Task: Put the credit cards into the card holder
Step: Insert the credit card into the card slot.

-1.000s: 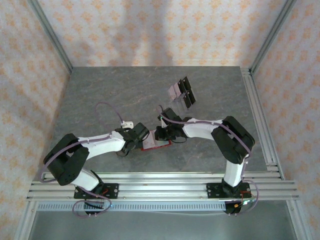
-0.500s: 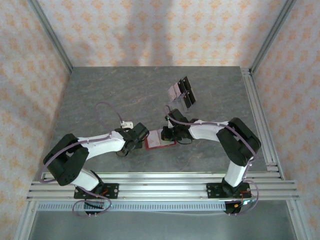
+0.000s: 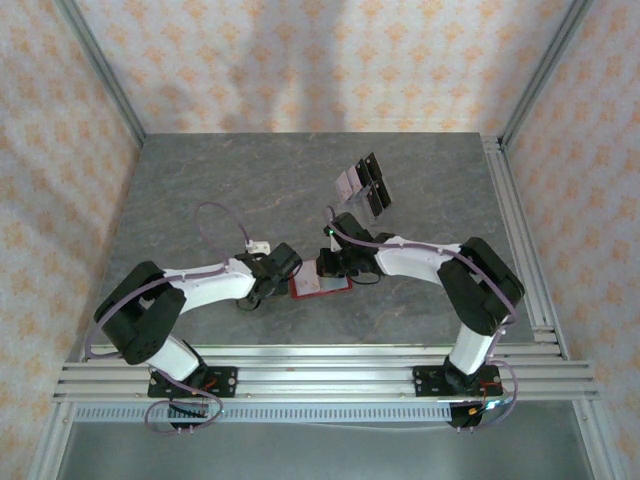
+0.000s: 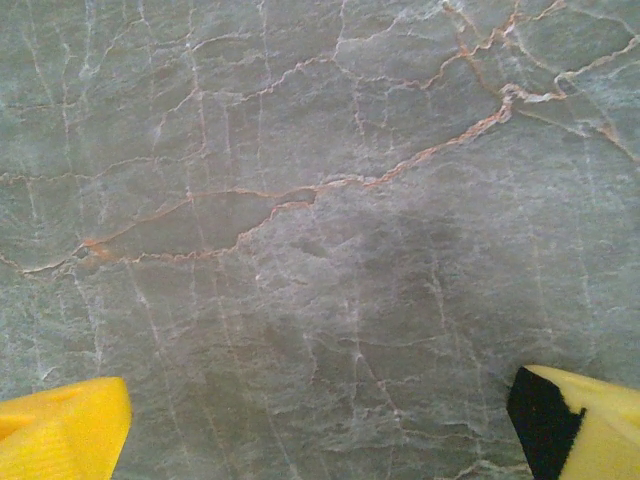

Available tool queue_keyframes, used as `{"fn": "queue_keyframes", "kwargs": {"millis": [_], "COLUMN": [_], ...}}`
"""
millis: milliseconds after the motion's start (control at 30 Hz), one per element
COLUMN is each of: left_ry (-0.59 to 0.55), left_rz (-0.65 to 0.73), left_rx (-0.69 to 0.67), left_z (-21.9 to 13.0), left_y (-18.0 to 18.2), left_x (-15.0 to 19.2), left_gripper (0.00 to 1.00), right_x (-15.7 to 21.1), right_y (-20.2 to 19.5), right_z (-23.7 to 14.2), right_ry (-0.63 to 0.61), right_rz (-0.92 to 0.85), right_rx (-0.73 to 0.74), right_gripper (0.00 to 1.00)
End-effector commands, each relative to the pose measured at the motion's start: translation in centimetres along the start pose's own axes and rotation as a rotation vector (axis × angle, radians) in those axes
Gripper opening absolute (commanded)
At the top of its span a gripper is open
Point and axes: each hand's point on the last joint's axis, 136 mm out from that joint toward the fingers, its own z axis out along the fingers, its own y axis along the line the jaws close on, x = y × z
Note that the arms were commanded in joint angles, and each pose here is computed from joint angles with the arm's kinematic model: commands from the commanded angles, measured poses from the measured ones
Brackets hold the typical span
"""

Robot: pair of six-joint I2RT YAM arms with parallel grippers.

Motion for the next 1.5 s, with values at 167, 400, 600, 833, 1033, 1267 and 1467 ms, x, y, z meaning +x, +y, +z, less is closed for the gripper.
{"fn": "queue_keyframes", "kwargs": {"millis": [167, 400, 600, 833, 1033, 1267, 1467], "left_ry": [-0.006, 0.0, 0.007, 0.014, 0.011, -0.03, -0.072], "left_rz": [0.004, 0.005, 0.01, 0.014, 0.015, 0.02, 0.0], "left_rx": [0.007, 0.013, 0.017, 0.017, 0.013, -0.018, -0.011], "left_z": [0.3, 0.6, 0.8, 1.1, 0.9, -0.3, -2.2], "left_y": [-0.7, -1.1, -1.4, -1.6, -1.6, -0.3, 0.6], "left_x": [-0.7, -0.7, -0.6, -0.5, -0.6, -1.6, -2.8], "left_gripper": [1.0, 1.0, 1.0, 1.0, 1.0, 1.0, 1.0], "right_x": [0.2, 0.7, 0.8, 1.0, 0.2, -2.1, -1.7], "right_y": [-0.7, -0.3, 0.6, 1.8, 2.5, 2.6, 1.1], "right_z": [1.4, 2.1, 2.4, 3.0, 1.6, -2.3, -4.2], "right_ry": [0.027, 0.053, 0.062, 0.087, 0.059, -0.03, -0.052], "right_rz": [-0.012, -0.02, -0.033, -0.039, -0.065, -0.085, -0.062], "right_rx": [0.041, 0.038, 0.027, -0.002, 0.002, 0.034, 0.091], "right_gripper": [0.06, 0.06, 0.05, 0.05, 0.06, 0.32, 0.39]}}
